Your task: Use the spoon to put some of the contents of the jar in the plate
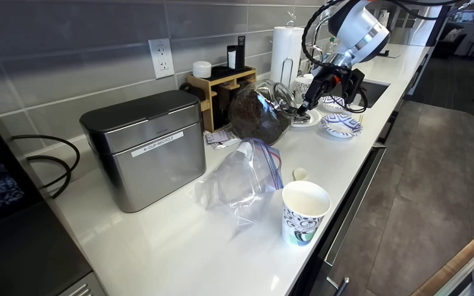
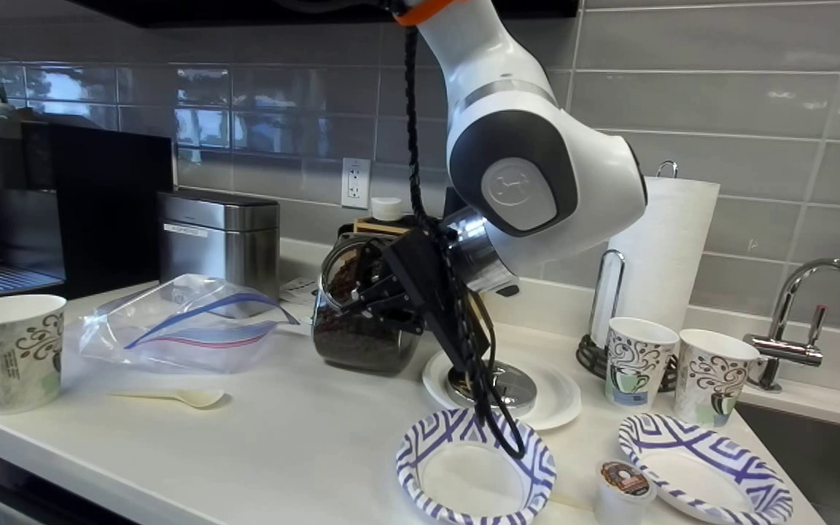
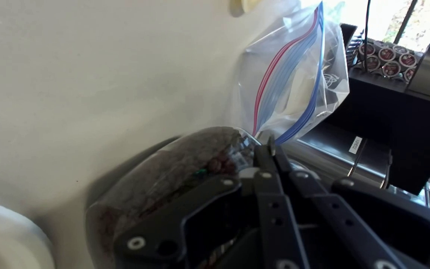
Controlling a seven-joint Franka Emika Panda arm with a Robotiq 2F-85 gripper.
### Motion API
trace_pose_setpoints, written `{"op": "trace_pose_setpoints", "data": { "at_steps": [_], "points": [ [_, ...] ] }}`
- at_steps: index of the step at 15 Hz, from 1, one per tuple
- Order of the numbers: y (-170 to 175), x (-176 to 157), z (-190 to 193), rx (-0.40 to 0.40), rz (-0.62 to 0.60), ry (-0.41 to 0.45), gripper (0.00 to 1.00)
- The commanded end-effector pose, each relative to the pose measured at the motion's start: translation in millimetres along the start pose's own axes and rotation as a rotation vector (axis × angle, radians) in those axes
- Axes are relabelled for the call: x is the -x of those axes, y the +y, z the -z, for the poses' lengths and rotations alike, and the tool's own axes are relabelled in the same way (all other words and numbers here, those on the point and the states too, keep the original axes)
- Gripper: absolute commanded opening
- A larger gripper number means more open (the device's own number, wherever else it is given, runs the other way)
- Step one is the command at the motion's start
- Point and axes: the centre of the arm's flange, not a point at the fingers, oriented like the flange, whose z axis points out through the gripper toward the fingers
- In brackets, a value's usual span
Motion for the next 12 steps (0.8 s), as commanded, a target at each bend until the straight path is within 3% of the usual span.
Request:
{"op": "trace_pose_setpoints", "data": {
  "at_steps": [1, 9, 12],
  "points": [
    [3.9, -4.5, 0.4, -0.041, -0.023, 0.009, 0.01],
    [-20.0, -12.3, 20.8, -0.061, -0.013, -0.025, 0.01],
    [-28.4, -21.4, 33.3, -0.086, -0.079, -0.082, 0.01]
  ]
}}
